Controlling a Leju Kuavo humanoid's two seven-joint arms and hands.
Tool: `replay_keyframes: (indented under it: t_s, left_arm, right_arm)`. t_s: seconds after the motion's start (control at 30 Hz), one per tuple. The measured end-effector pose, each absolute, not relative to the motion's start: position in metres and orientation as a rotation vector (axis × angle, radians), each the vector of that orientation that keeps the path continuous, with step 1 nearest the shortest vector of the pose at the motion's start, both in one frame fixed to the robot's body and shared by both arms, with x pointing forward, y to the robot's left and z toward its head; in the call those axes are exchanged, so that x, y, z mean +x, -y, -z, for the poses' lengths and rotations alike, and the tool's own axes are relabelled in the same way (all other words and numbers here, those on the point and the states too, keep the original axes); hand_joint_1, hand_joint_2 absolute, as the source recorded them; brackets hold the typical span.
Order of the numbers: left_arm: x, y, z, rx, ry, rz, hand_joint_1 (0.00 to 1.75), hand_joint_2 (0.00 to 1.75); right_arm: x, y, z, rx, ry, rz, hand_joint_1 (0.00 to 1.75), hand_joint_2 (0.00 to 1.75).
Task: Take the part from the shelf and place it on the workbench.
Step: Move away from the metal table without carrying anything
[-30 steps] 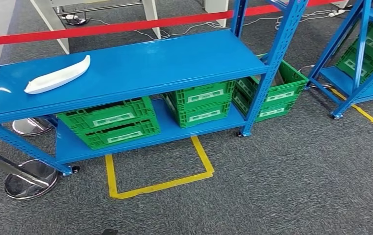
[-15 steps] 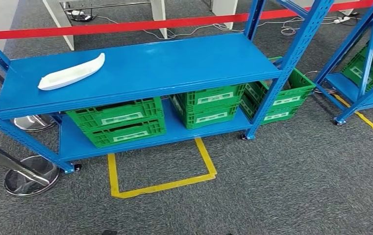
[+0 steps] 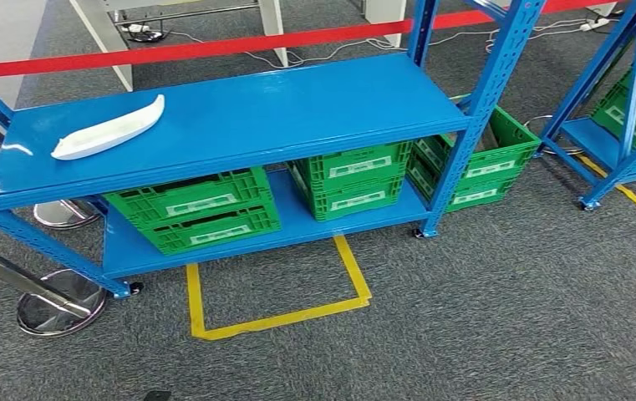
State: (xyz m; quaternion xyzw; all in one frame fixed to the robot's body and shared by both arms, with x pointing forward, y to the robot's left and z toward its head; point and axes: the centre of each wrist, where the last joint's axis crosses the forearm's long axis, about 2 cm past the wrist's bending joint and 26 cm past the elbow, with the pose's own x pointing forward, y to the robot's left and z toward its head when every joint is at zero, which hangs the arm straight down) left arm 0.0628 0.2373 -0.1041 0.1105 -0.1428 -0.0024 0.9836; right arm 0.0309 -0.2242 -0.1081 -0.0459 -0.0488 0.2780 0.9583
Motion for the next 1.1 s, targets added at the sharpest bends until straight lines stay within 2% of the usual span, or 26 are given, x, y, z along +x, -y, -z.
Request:
replay_keyframes:
  t_s: [0.23,0.47,0.6,0.83,1.1]
  left_arm:
    - [0.027,-0.245,0.109,0.186,0.219,-0.003,0.00,0.00]
    - [0.016,-0.254,0.111,0.153,0.206,-0.012,0.00,0.00]
    - [0.030,-0.263,0.110,0.144,0.252,-0.021,0.00,0.00]
    - [0.062,-0.283,0.105,0.139,0.356,-0.033,0.00,0.00]
    - [0.052,-0.286,0.106,0.105,0.344,-0.031,0.00,0.00]
  right_arm:
    - [0.042,0.241,0.108,-0.112,0.153,-0.458,0.00,0.00]
    - [0.044,0.255,0.108,-0.102,0.188,-0.357,0.00,0.00]
    - [0.019,0.260,0.111,-0.075,0.149,-0.302,0.00,1.75]
    - [-0.024,0.264,0.113,-0.030,0.080,-0.213,0.00,1.75]
    - [-0.025,0.269,0.113,-0.020,0.098,-0.150,0.00,1.75]
